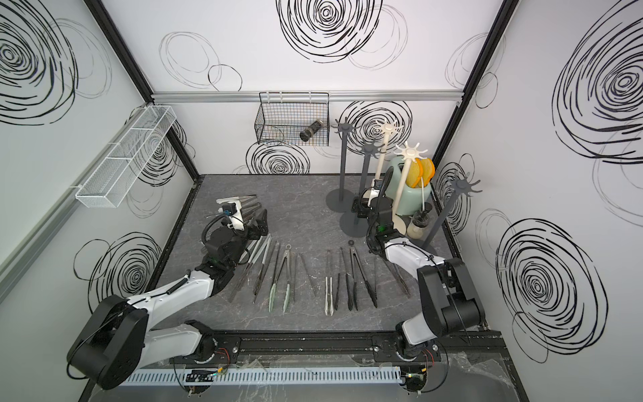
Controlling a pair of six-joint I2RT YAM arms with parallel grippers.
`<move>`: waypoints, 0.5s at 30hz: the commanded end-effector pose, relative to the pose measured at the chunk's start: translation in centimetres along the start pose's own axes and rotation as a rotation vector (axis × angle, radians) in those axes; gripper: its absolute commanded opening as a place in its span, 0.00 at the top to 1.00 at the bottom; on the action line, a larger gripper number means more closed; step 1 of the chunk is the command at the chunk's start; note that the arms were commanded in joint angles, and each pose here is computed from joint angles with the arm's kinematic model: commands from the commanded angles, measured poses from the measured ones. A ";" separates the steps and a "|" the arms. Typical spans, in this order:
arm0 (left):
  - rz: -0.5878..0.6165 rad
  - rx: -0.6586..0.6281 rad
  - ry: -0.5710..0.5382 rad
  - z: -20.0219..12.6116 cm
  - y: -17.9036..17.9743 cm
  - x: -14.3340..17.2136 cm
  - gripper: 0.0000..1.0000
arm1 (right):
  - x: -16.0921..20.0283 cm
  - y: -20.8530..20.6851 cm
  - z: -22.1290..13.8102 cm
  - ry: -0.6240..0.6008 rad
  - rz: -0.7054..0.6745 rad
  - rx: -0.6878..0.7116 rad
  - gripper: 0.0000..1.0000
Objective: Hang food tongs on kitchen utensil racks
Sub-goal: Pick up the rack from the center of the board.
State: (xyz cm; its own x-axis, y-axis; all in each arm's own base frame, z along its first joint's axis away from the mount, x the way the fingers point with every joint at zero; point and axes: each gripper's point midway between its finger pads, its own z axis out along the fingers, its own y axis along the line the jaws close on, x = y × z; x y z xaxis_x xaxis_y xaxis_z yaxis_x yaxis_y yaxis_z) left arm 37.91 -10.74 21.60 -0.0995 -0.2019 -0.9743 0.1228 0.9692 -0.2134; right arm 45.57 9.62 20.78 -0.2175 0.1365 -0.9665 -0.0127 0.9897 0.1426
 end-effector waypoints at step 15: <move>0.031 0.031 -0.052 0.4 -0.9 -0.6 0.00 | -2.2 1.5 3.7 -0.051 -0.035 -0.121 0.54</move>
State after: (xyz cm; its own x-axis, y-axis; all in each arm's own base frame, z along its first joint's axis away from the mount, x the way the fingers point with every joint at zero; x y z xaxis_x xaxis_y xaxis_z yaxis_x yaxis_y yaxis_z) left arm 38.28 -11.12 21.32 -0.0877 -0.1743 -0.9808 0.1338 0.9736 -0.1850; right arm 49.04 11.06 21.16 -0.2011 0.1250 -0.9716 -0.1260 0.9803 0.1522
